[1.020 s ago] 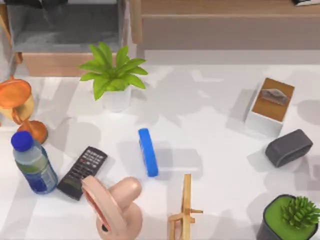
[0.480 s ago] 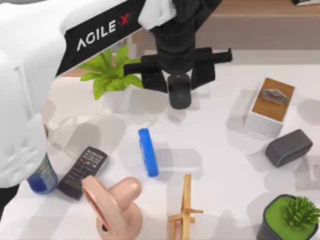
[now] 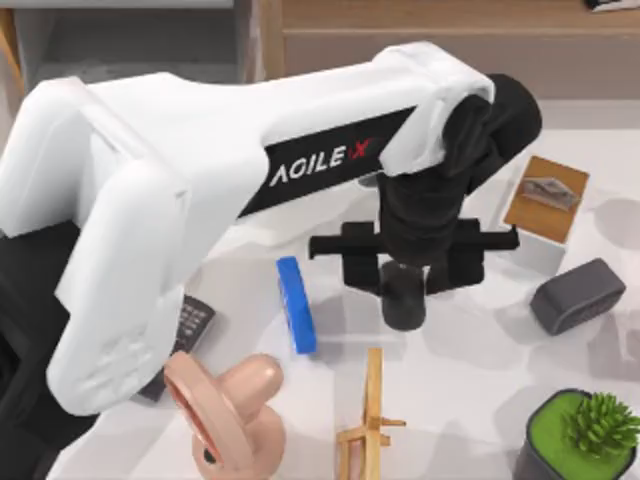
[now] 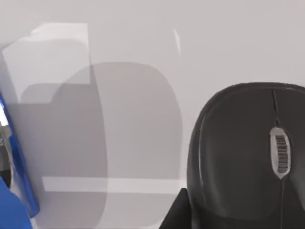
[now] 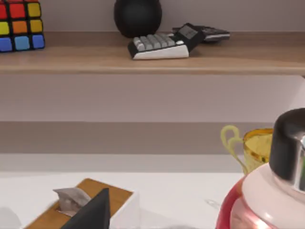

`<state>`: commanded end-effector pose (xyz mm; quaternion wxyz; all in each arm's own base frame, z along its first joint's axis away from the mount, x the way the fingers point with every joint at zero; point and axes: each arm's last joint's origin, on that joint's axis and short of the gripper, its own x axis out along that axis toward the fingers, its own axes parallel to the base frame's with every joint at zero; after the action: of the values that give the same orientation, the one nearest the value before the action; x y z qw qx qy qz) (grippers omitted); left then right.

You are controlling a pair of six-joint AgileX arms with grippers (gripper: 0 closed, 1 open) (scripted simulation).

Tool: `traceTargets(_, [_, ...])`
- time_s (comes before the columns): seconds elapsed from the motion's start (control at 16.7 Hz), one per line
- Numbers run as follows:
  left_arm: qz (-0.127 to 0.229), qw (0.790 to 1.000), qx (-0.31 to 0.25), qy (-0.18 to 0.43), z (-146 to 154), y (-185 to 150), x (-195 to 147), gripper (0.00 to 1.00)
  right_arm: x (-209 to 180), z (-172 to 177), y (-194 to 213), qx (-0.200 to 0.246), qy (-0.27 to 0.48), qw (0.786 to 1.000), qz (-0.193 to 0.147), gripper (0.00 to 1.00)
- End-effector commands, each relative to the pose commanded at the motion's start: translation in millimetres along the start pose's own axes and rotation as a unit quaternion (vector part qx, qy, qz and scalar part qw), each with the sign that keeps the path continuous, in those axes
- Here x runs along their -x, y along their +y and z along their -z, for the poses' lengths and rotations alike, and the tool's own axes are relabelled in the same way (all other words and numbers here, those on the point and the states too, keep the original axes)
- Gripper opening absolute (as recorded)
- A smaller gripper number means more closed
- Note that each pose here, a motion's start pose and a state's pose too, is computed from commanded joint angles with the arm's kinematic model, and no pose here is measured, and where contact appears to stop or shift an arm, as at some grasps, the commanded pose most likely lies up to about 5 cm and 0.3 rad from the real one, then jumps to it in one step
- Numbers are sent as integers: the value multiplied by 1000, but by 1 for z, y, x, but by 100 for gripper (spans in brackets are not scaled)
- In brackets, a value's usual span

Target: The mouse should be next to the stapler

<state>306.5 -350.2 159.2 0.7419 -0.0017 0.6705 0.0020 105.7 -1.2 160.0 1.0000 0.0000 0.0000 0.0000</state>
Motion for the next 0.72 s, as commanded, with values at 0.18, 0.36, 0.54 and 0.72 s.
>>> traceTargets(0.18, [0, 1000, 0, 0, 0, 0, 0, 0, 0, 0, 0, 0, 0, 1000, 0, 100])
traceTargets(0.36, [2, 1000, 1, -1, -1, 1, 2, 0, 0, 0, 0, 0, 0, 1000, 0, 100])
traceTargets(0.54, [6, 1000, 1, -3, -1, -1, 3, 0, 0, 0, 0, 0, 0, 1000, 0, 100])
traceTargets(0.72, [13, 1000, 1, -7, -1, -4, 6, 0, 0, 0, 0, 0, 0, 1000, 0, 100])
